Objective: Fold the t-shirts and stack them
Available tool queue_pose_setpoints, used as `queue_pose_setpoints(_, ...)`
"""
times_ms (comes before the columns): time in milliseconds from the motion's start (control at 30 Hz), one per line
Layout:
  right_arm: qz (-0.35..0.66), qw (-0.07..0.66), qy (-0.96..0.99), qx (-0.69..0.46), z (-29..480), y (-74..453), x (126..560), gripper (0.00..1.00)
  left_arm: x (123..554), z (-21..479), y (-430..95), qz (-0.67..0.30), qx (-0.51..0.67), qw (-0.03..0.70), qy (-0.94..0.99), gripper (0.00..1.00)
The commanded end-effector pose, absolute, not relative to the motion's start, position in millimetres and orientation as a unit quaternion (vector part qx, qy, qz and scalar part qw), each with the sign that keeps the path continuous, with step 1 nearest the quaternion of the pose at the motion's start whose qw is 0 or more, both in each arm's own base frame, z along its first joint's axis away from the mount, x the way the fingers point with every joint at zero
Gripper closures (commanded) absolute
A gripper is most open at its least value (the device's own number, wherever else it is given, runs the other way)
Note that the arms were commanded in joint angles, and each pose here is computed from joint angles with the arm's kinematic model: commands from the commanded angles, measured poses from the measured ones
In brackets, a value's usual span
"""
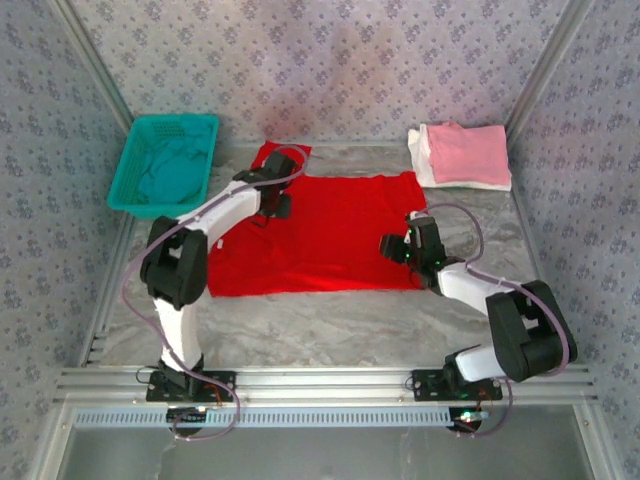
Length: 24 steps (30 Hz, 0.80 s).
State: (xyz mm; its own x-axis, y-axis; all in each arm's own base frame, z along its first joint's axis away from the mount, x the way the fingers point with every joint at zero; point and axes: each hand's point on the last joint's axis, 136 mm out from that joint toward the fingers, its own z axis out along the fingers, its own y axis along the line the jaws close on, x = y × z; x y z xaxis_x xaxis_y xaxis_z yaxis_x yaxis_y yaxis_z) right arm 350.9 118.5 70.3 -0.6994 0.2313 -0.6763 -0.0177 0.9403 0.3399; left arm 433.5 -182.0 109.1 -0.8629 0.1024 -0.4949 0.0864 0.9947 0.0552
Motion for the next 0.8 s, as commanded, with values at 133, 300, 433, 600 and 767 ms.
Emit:
queue_pose_setpoints(133, 0.176, 0.378, 0.907, 0.062, 69.9, 125.8, 361.5, 0.42, 435.4, 107.1, -196.6, -0.054, 0.061, 0.251, 0.965, 0.52)
queue_pose_setpoints(300, 0.177, 0.370, 0.910, 0.058, 66.1, 128.8, 362.2, 0.42, 452.9, 91.6, -223.3, -0.062, 0.079, 0.241, 0.965, 0.47)
queue_pose_setpoints(433, 0.174, 0.369, 0.911, 0.057, 66.4, 128.3, 361.9, 0.42, 463.1, 72.0, -227.8, -0.052, 0.071, 0.224, 0.971, 0.45)
queue_pose_setpoints(600, 0.173, 0.370, 0.911, 0.057, 67.5, 127.7, 361.8, 0.42, 466.9, 52.7, -222.8, -0.028, 0.060, 0.210, 0.975, 0.48)
queue_pose_setpoints(767, 0.172, 0.370, 0.911, 0.057, 67.7, 127.1, 361.7, 0.41, 466.9, 40.9, -216.1, -0.008, 0.056, 0.206, 0.977, 0.61)
